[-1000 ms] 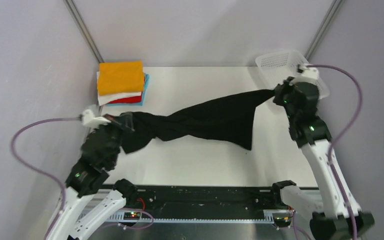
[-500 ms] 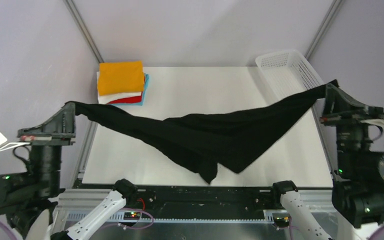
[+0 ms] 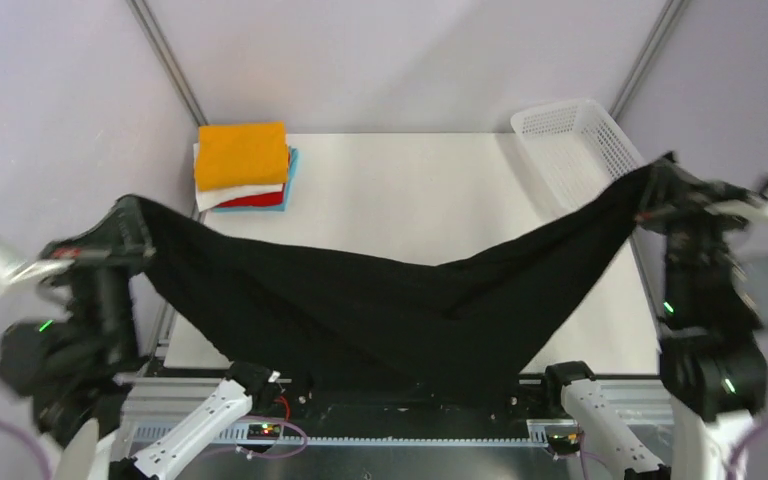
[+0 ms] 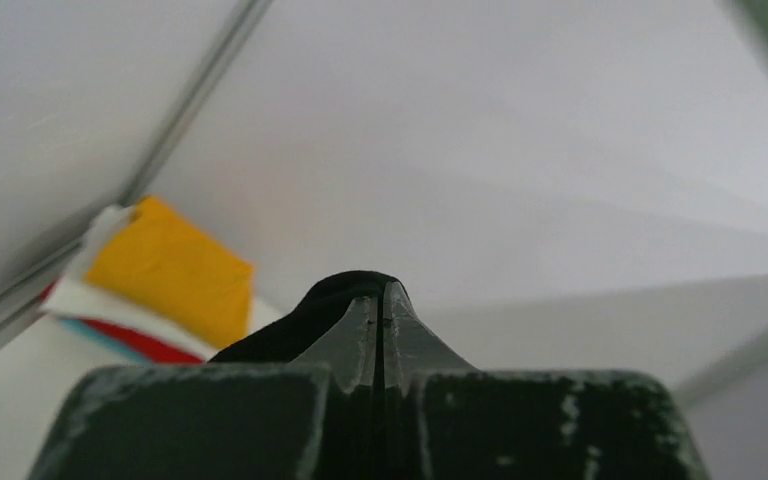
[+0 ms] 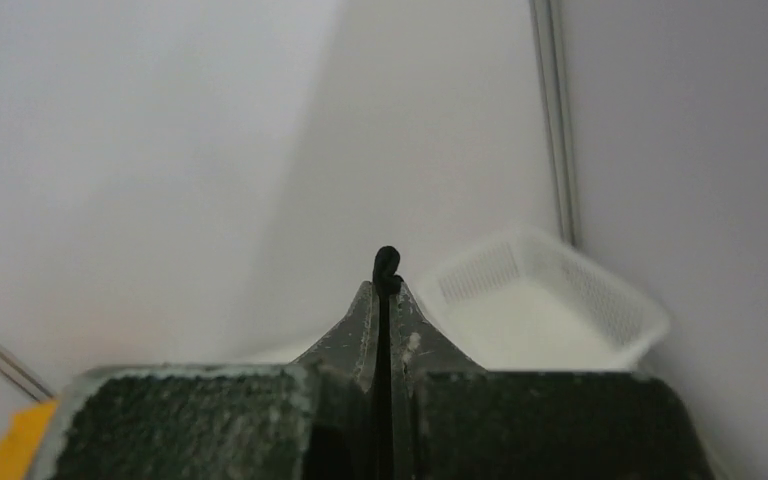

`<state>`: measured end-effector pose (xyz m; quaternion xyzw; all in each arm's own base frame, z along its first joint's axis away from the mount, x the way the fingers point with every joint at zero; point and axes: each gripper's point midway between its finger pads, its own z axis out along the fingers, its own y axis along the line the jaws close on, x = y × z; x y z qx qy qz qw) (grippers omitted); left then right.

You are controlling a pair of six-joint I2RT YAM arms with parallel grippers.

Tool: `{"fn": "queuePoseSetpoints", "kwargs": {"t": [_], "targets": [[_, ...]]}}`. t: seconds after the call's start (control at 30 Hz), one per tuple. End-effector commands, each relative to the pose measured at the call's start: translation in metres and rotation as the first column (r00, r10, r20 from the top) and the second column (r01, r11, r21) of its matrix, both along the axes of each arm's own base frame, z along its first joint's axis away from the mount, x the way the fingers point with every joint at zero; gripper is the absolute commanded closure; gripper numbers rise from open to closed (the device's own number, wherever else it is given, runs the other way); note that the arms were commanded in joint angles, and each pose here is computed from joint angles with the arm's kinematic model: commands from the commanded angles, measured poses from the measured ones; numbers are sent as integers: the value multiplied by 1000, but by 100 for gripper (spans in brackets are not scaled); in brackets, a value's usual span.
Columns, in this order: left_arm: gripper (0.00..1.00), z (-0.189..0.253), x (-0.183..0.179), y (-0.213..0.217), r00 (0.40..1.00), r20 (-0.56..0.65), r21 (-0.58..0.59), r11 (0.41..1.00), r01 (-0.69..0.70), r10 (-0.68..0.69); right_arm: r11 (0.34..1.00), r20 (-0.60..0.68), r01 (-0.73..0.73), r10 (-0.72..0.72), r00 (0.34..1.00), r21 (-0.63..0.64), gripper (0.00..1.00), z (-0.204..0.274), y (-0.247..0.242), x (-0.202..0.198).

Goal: Fold and stack the t-shirts
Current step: Flatten out the tshirt

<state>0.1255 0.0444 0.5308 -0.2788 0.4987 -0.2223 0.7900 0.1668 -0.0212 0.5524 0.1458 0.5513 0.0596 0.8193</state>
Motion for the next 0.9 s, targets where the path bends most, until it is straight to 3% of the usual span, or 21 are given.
{"fn": "queuePoseSetpoints", "kwargs": {"t": [0.0, 0.13, 0.2, 0.23, 0.27, 0.3, 0.37, 0.43, 0.57, 0.7, 0.87], "targets": [[100, -90, 99, -13, 886, -338, 149, 948, -282, 317, 997, -428, 77, -74, 901, -10, 100, -133, 2, 108], [100, -198, 178, -45, 788, -553, 211, 960, -181, 271, 998, -664, 61, -35, 747, 16, 100, -259, 16, 171], [100, -259, 206, -56, 701, -670, 228, 967, -117, 243, 999, -747, 38, 3, 664, 37, 100, -316, 26, 195], [100, -296, 219, -62, 631, -736, 252, 964, -82, 246, 998, -796, 15, 35, 604, 55, 100, -350, 35, 208], [100, -327, 228, -67, 564, -787, 274, 961, -46, 251, 998, -809, 5, 48, 586, 62, 99, -362, 39, 215], [100, -340, 232, -69, 535, -806, 277, 960, -33, 251, 998, -848, -5, 57, 526, 64, 98, -390, 43, 223], [100, -376, 241, -75, 454, -856, 284, 959, 11, 249, 997, -879, -15, 68, 472, 69, 84, -417, 50, 232], [100, -398, 246, -82, 403, -884, 276, 960, 45, 235, 997, -890, -22, 71, 451, 68, 67, -425, 55, 239], [100, -420, 249, -90, 354, -911, 254, 964, 80, 211, 996, -875, -75, 75, 479, 44, 6, -405, 69, 236], [100, -428, 245, -90, 337, -918, 250, 965, 84, 209, 987, -881, -163, 86, 465, 9, 1, -385, 98, 205], [100, -430, 239, -89, 338, -919, 248, 965, 87, 206, 933, -930, -357, 176, 322, 53, 1, -397, 149, 130]]}}
